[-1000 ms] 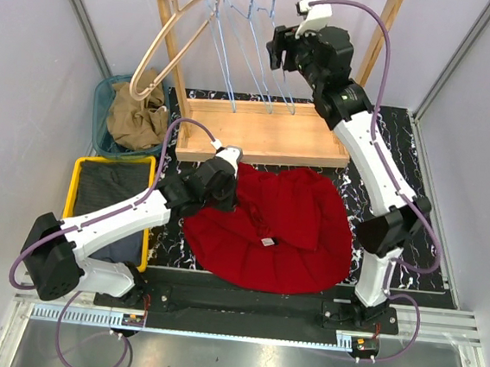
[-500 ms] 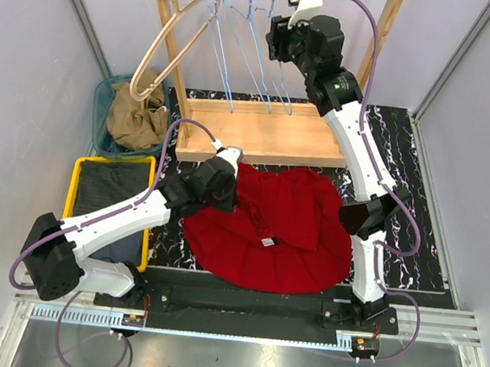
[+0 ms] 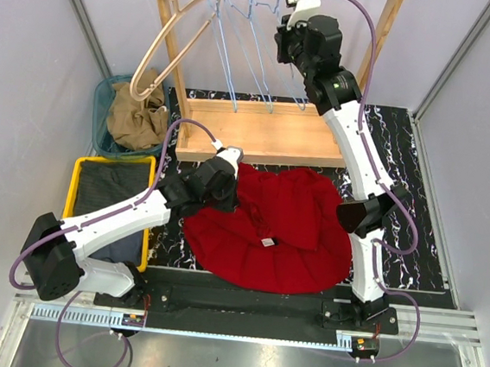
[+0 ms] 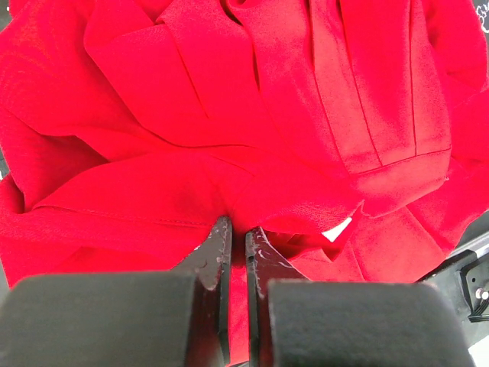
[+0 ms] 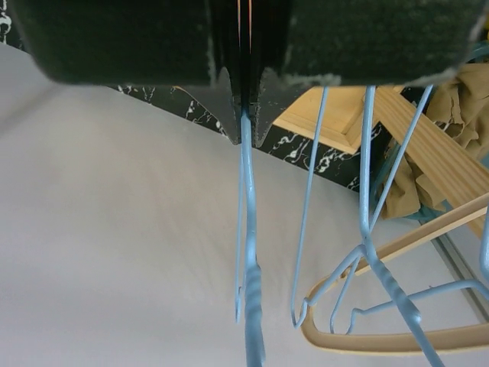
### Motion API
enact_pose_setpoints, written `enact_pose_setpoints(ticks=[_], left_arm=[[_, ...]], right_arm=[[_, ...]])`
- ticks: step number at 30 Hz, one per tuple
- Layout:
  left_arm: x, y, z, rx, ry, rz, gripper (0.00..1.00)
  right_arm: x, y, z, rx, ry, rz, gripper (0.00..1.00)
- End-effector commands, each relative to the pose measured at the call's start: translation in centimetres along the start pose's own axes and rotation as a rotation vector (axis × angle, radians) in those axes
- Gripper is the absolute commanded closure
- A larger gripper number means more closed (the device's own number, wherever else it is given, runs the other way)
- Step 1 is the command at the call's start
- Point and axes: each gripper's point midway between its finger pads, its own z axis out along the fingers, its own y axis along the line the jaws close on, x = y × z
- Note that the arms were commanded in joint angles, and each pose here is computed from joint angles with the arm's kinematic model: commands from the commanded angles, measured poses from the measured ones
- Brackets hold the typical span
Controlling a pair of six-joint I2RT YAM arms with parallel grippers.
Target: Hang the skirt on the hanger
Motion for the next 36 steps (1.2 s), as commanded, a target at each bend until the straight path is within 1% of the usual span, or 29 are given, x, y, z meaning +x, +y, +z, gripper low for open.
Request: enact_pose_setpoints(ticks=[1, 5, 7, 8, 9, 10, 11, 12, 13, 14, 15, 16, 17, 18, 19, 21, 22, 24, 25, 27, 28, 29, 32, 36], left_arm=[[-2.0, -1.4, -0.5, 0.059, -0.059, -0.005, 1.0], [-2.1, -1.3, -0.4, 0.053, -0.063, -0.002, 1.0], [-2.2, -1.3, -0.4, 0.048, -0.064, 0.003, 1.0], [-2.3, -1.2, -0.4, 0.045, -0.065, 0.004, 1.0], [-2.5, -1.2, -0.5, 0.041, -0.071, 0.005, 1.0], [-2.4, -1.1, -0.5, 0.036, -0.069, 0.009, 1.0], [-2.5, -1.0, -0.4, 0.03, -0.07, 0.013, 1.0], [-2.6, -1.0, -0.4, 0.027, -0.072, 0.018, 1.0], [-2.8, -0.9, -0.4, 0.023, -0.076, 0.019, 1.0], [-2.8, -0.8, -0.4, 0.015, -0.073, 0.028, 1.0], [-2.9, -0.7, -0.4, 0.008, -0.075, 0.031, 1.0], [-2.8, -0.6, -0.4, 0.002, -0.071, 0.038, 1.0], [-2.8, -0.5, -0.4, -0.003, -0.072, 0.041, 1.0], [-2.9, -0.3, -0.4, -0.01, -0.076, 0.043, 1.0], [-2.9, -0.2, -0.4, -0.013, -0.075, 0.048, 1.0], [-3.0, 0.1, -0.3, -0.02, -0.075, 0.05, 1.0], [-3.0, 0.3, -0.2, -0.027, -0.073, 0.055, 1.0], [-3.2, 0.7, -0.2, -0.04, -0.073, 0.057, 1.0], [-3.4, 0.8, -0.1, -0.046, -0.073, 0.064, 1.0], [-3.9, 1.2, -0.2, -0.056, -0.078, 0.064, 1.0], [-3.9, 1.4, -0.2, -0.063, -0.075, 0.072, 1.0], [-4.3, 1.6, -0.4, -0.068, -0.075, 0.069, 1.0], [-4.7, 2.4, -0.8, -0.091, -0.074, 0.075, 1.0], [-5.0, 3.0, -1.5, -0.092, -0.073, 0.075, 1.0]], right_arm=[[-7.0, -1.7, -3.4, 0.054, -0.151, -0.025, 1.0], [-9.8, -1.9, -6.0, 0.053, -0.197, -0.029, 1.0], [-8.5, -1.7, -6.2, 0.04, -0.151, -0.031, 1.0], [-9.6, -1.6, -7.9, 0.029, -0.164, -0.031, 1.0], [-7.0, -1.4, -7.5, 0.021, -0.093, -0.037, 1.0], [-6.4, -1.2, -8.1, 0.013, -0.073, -0.031, 1.0], [-7.9, -1.3, -10.5, 0.004, -0.095, -0.027, 1.0], [-4.8, -1.0, -10.5, -0.006, -0.017, -0.026, 1.0], [-4.1, -1.0, -11.5, -0.01, 0.004, -0.011, 1.0], [-5.5, -1.3, -14.3, -0.006, -0.02, -0.005, 1.0], [-2.4, -1.2, -14.9, -0.007, 0.055, 0.001, 1.0], [-3.8, -1.4, -18.1, -0.006, 0.02, 0.021, 1.0], [-2.9, -1.1, -19.5, -0.026, 0.043, 0.029, 1.0], [-0.1, -0.8, -20.4, -0.035, 0.109, 0.037, 1.0], [-1.2, -0.8, -23.5, -0.044, 0.076, 0.063, 1.0], [2.4, 0.0, -26.0, -0.076, 0.175, 0.089, 1.0], [2.0, 0.6, -28.5, -0.111, 0.162, 0.124, 1.0], [5.7, 1.8, -30.7, -0.156, 0.273, 0.143, 1.0], [5.9, 2.2, -32.3, -0.176, 0.274, 0.155, 1.0], [9.1, 3.6, -34.1, -0.222, 0.372, 0.168, 1.0], [9.6, 4.0, -35.2, -0.243, 0.389, 0.174, 1.0], [10.9, 5.3, -36.0, -0.304, 0.426, 0.177, 1.0], [12.9, 7.7, -38.0, -0.423, 0.494, 0.196, 1.0], [14.7, 10.5, -39.7, -0.545, 0.553, 0.156, 1.0]])
